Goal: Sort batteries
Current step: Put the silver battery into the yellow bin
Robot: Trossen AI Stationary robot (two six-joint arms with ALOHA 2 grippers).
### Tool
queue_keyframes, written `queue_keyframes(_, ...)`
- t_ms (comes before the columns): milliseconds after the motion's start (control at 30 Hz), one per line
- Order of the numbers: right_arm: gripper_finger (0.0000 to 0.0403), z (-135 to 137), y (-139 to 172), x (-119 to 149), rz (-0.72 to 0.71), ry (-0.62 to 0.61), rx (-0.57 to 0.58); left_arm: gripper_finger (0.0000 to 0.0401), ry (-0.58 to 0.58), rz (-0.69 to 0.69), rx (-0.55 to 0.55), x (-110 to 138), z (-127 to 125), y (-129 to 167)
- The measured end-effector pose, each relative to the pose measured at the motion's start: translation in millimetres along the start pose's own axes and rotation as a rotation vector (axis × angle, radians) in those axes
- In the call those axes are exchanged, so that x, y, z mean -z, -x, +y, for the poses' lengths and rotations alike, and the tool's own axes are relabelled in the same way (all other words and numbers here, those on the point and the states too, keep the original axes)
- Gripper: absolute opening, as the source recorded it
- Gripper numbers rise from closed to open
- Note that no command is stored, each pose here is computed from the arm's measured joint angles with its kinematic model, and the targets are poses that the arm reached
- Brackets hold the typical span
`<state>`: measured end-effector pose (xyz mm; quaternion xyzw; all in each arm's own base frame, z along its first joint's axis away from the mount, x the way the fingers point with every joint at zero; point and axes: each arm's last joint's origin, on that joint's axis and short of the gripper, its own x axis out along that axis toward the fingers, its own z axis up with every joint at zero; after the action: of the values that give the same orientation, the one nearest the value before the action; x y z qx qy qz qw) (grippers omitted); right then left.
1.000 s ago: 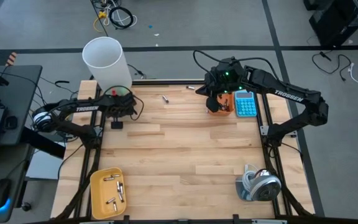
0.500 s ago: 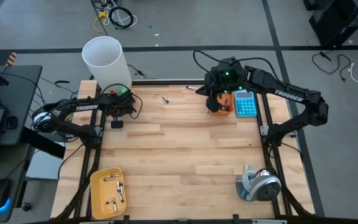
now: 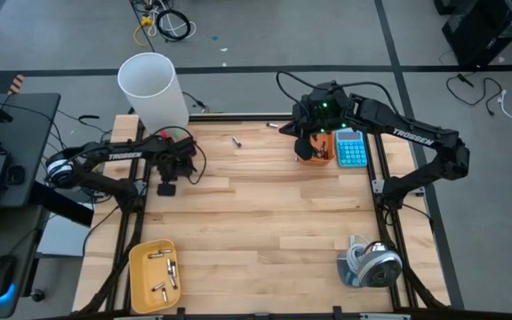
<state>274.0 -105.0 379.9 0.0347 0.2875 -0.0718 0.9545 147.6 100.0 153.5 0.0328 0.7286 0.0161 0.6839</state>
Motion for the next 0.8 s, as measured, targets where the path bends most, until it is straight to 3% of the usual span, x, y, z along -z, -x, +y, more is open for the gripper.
queue_keyframes(233, 0.0, 0, 0, -2, -0.021, -0.006, 0.002, 0.0, -0.01, 0.054, -0.281, -11, 9, 9)
queue_keyframes(467, 0.0, 4, -1, -2, -0.021, 0.001, -0.01, 0.0019, -0.035, 0.062, -0.265, -9, 10, 9)
queue_keyframes(800, 0.0, 15, -2, -3, -0.019, 0.022, -0.041, 0.0115, -0.07, 0.059, -0.243, -8, 9, 6)
